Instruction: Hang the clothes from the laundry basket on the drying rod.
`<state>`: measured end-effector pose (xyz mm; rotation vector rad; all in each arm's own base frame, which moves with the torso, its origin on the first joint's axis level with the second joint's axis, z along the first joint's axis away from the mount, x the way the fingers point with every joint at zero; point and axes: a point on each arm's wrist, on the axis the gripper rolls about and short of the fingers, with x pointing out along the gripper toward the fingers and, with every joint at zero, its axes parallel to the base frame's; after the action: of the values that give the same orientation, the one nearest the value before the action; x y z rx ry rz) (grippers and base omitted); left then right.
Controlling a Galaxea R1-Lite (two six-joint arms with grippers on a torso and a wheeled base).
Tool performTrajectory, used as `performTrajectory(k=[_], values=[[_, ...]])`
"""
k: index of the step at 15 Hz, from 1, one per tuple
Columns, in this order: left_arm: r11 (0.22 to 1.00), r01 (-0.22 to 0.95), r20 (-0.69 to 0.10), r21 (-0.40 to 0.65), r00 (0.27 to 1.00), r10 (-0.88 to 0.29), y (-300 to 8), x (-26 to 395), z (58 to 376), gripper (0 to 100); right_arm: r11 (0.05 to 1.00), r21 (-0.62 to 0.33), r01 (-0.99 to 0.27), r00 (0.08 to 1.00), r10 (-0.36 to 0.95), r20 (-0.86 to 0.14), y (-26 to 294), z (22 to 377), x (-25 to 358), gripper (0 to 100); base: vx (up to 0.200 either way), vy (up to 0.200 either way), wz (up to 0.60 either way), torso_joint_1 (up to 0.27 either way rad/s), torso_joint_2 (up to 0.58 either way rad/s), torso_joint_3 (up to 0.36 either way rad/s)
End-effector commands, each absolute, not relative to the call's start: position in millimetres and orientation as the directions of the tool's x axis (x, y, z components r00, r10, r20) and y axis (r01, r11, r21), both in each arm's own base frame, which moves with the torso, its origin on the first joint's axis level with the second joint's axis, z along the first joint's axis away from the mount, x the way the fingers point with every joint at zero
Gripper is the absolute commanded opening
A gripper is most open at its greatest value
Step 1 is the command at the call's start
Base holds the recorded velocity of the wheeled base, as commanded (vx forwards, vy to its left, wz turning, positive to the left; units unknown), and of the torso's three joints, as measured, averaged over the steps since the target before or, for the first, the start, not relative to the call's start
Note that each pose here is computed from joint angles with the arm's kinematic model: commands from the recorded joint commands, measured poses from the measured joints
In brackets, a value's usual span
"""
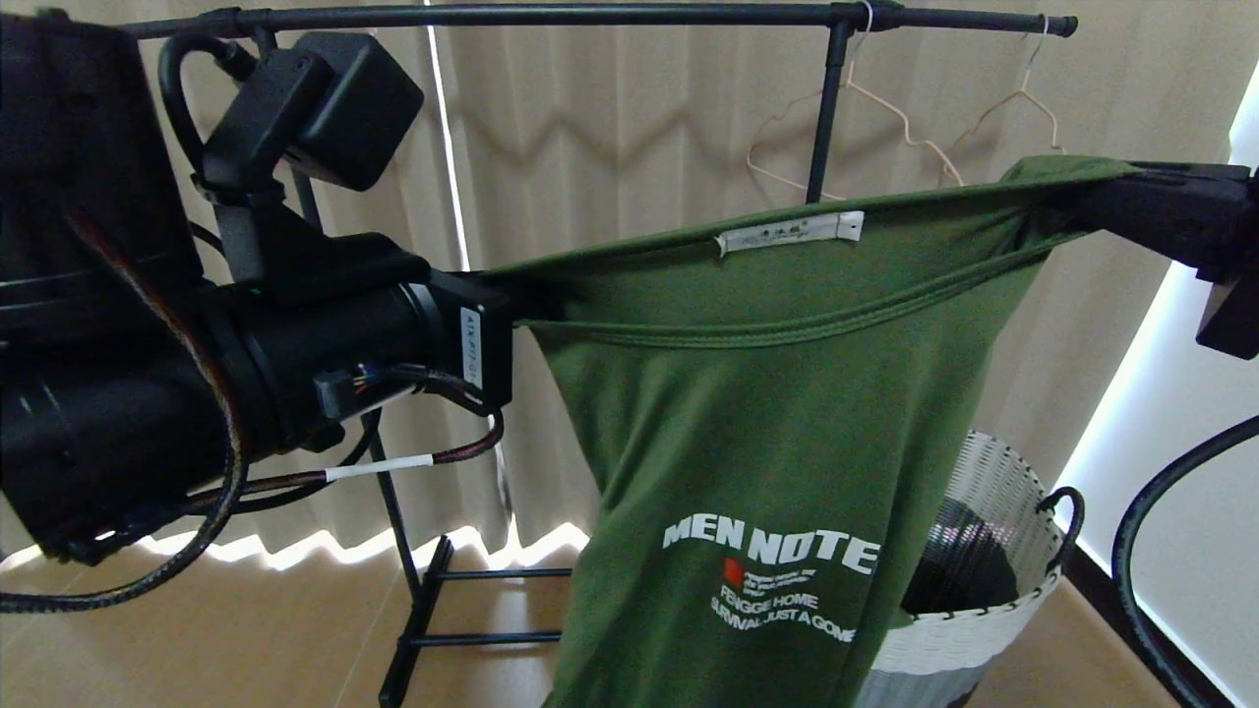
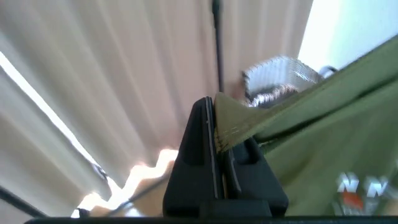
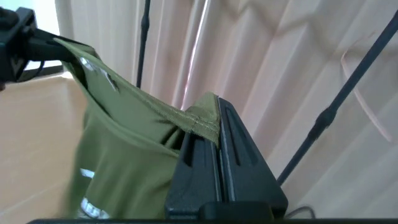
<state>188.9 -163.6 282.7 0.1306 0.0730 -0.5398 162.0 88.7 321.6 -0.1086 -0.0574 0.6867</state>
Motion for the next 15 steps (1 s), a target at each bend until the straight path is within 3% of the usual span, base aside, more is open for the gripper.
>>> performTrajectory(k=[1,5,9,11,15], values=[[0.857,0.502,-0.095,0.115,0.864,-0.494,-160.7,191.2,285.4,0,0.767,-0.116,-0.631,0.772,0.636,0.000,91.8,317.8,167.8,0,0.000,0.000,0.00,0.000,0.00,0.000],[0.860,0.496,-0.027,0.120,0.868,-0.497,-160.7,191.2,306.7,0,0.771,-0.127,-0.624,0.772,0.634,0.052,93.2,321.8,171.3,0,0.000,0.000,0.00,0.000,0.00,0.000],[0.849,0.498,-0.109,0.174,0.867,-0.486,-166.1,197.7,283.8,0,0.794,-0.124,-0.595,0.797,0.603,0.038,87.4,316.7,174.6,0,0.000,0.000,0.00,0.000,0.00,0.000],[0.848,0.496,-0.105,0.184,0.868,-0.485,-169.7,202.5,287.5,0,0.796,-0.122,-0.593,0.799,0.600,0.029,87.5,315.1,175.7,0,0.000,0.000,0.00,0.000,0.00,0.000],[0.846,0.498,-0.172,0.191,0.865,-0.471,-166.6,206.6,297.1,0,0.817,-0.113,-0.565,0.823,0.568,-0.009,84.8,303.7,183.1,0,0.000,0.000,0.00,0.000,0.00,0.000]])
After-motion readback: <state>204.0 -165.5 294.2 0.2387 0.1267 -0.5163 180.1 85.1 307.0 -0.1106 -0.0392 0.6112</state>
